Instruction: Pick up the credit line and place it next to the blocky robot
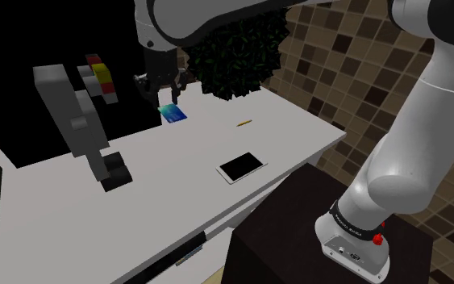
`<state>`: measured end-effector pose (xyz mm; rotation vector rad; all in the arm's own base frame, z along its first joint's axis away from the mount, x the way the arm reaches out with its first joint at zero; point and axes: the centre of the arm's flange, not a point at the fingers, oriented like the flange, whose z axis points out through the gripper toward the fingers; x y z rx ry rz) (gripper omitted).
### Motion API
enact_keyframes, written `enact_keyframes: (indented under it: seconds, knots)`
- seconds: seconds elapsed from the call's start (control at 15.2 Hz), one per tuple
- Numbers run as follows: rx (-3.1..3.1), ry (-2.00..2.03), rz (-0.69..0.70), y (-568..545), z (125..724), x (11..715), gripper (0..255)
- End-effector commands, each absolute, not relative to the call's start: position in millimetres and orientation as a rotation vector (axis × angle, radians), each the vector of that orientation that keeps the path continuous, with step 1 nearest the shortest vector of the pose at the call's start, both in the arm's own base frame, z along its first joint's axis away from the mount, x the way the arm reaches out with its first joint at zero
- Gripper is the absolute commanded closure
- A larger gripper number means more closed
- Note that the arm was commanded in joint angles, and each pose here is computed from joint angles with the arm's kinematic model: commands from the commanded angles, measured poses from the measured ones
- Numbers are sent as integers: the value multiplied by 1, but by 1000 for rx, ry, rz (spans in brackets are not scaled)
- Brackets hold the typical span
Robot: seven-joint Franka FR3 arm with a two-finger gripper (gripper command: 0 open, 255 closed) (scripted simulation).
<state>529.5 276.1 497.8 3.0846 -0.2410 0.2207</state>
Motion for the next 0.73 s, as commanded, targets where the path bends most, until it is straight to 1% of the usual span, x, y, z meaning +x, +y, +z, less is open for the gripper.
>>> enact_keyframes:
  seconds: [0.0,0.66]
  knots:
    - [3085,-241,221,277,487,530,255]
    - [3085,-241,221,277,434,530,255]
